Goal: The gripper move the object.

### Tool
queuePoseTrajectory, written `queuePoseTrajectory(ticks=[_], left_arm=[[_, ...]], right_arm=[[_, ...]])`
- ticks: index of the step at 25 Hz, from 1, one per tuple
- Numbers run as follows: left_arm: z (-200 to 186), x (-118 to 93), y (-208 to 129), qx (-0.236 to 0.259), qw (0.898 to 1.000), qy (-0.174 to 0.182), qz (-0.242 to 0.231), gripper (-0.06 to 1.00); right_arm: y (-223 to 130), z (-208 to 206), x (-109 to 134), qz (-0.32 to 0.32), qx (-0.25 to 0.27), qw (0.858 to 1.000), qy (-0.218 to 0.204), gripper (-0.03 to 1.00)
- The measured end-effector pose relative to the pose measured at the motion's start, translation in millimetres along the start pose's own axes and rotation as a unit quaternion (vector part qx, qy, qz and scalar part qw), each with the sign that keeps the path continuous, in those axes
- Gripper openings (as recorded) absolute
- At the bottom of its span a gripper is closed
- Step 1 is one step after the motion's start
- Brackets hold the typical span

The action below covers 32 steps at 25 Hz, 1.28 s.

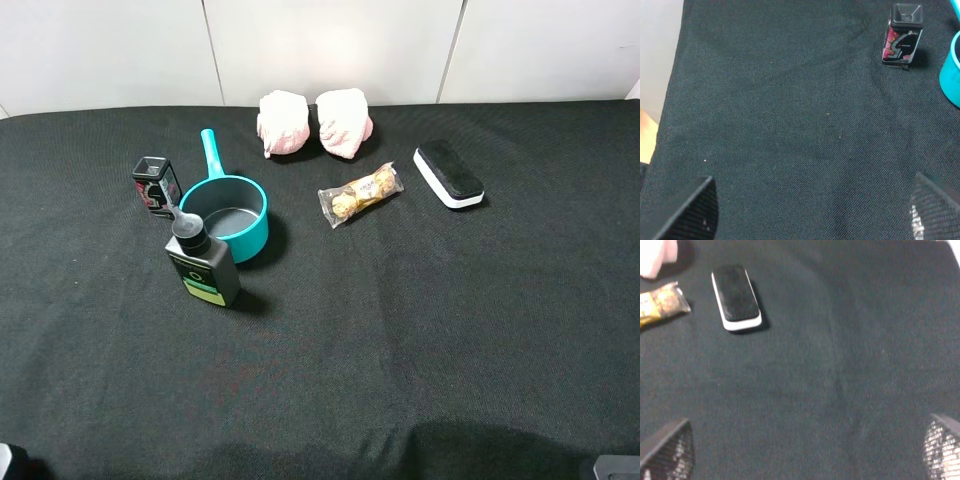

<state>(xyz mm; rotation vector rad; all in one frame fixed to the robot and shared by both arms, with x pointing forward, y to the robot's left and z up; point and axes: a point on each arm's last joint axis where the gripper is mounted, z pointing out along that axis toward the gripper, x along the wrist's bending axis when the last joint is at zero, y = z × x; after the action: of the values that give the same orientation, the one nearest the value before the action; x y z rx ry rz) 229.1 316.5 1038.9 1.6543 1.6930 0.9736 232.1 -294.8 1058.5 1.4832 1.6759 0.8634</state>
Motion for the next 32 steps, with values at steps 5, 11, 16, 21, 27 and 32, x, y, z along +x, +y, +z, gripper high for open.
queuePoseTrajectory(ticks=[5,11,16,21,27,32], left_arm=[[0.0,0.0,0.0,0.0,1.0,0.0,0.0,0.76],[0.0,0.0,0.0,0.0,1.0,0.0,0.0,0.76],[0.0,0.0,0.0,0.0,1.0,0.0,0.0,0.76],[0.0,0.0,0.0,0.0,1.0,0.0,0.0,0.76],[0.0,0.0,0.0,0.0,1.0,0.0,0.0,0.76],[0.0,0.0,0.0,0.0,1.0,0.0,0.0,0.76]], right_arm=[[-3.8,-5.1,1.4,-0.004,-0.019,1.0,0.001,0.69],[-4.5,-5.2,1.1,-0.021,-0.02,0.999,0.029,0.69],[-4.5,-5.2,0.7,-0.019,-0.021,0.999,0.033,0.69],[-4.1,-5.3,1.1,-0.018,-0.023,0.999,0.035,0.69],[-4.0,-5.3,1.1,-0.018,-0.023,0.999,0.035,0.69],[-4.0,-5.3,1.1,-0.018,-0.023,0.999,0.035,0.69]])
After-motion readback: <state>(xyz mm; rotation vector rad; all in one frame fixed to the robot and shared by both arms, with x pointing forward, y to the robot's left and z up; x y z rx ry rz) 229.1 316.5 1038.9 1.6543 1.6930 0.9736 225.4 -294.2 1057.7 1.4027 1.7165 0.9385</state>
